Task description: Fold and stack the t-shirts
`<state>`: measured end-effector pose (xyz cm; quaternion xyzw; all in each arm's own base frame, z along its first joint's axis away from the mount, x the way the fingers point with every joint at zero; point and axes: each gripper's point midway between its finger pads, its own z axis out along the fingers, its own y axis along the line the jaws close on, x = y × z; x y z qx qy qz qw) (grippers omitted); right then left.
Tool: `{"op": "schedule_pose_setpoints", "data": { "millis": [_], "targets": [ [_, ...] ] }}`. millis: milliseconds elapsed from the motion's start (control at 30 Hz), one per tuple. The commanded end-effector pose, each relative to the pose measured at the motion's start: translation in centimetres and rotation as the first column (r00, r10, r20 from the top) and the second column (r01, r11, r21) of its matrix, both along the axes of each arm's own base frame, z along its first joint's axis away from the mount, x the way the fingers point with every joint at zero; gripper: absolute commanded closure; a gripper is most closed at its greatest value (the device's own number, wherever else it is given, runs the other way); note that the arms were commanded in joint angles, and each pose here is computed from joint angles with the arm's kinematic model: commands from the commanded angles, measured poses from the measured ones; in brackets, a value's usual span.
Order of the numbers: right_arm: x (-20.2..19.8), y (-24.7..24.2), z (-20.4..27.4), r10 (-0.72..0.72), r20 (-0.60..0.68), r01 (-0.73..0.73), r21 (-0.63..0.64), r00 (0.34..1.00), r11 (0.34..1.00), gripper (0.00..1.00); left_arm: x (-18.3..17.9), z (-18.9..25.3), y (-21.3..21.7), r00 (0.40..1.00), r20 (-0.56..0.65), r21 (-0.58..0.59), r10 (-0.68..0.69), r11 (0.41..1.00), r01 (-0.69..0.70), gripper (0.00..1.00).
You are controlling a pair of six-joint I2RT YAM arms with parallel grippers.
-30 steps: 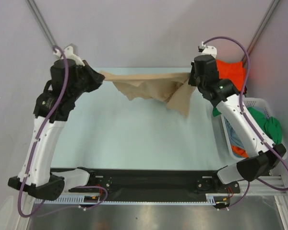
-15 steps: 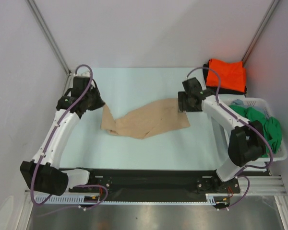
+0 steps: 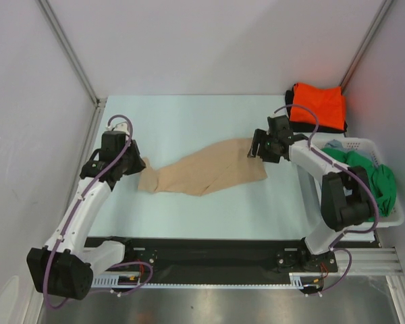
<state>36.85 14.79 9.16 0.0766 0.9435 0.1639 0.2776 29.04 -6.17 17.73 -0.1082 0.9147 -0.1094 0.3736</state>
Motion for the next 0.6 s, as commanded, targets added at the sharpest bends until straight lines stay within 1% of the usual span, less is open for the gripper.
{"op": "schedule_pose_setpoints", "data": {
  "millis": [0, 33, 67, 167, 200, 300, 433, 500, 567],
  "targets": [
    [5.2, 1.6, 2.5, 0.005, 0.105, -0.014, 0.091, 0.994, 0.996, 0.32, 0.3, 0.0, 0.4, 0.998, 0.066, 0.018, -0.016, 1.000, 0.015, 0.99],
    [6.0, 2.2, 3.1, 0.015, 0.116, -0.028, 0.107, 0.993, 0.994, 0.32, 0.2, -0.1, 0.5, 0.997, 0.076, 0.022, -0.016, 1.000, 0.015, 0.99],
    [6.1, 2.8, 2.0, 0.027, 0.092, -0.037, 0.108, 0.995, 0.993, 0.34, 0.0, -0.5, 0.6, 0.998, 0.068, 0.029, -0.012, 1.000, 0.010, 1.00],
    [6.1, 3.9, 1.4, 0.037, 0.075, -0.044, 0.094, 0.996, 0.995, 0.35, 0.0, -0.3, 0.6, 0.997, 0.078, 0.027, -0.015, 1.000, 0.013, 0.99],
    [5.7, 4.8, 0.9, 0.054, 0.067, -0.059, 0.079, 0.996, 0.995, 0.36, 0.0, -0.3, 0.6, 0.997, 0.081, 0.027, -0.017, 1.000, 0.015, 0.99],
    [5.0, 5.1, -0.1, 0.044, 0.057, -0.044, -0.010, 0.997, 0.999, 0.36, 0.0, -0.3, 0.4, 0.996, 0.081, 0.023, -0.025, 0.999, 0.023, 0.99],
    [4.0, 5.1, -1.1, 0.040, 0.038, -0.037, -0.089, 0.998, 0.995, 0.38, -0.1, -0.4, 0.3, 0.997, 0.077, 0.018, -0.032, 0.999, 0.031, 1.00],
    [4.2, 5.1, -1.2, 0.042, 0.040, -0.038, -0.093, 0.998, 0.995, 0.38, -0.1, -0.4, 0.3, 0.996, 0.079, 0.019, -0.031, 0.999, 0.030, 1.00],
    [4.2, 5.0, -2.0, 0.048, 0.021, -0.045, -0.125, 0.999, 0.991, 0.38, -0.1, -0.4, 0.3, 0.996, 0.079, 0.019, -0.034, 0.999, 0.032, 1.00]
  ]
}}
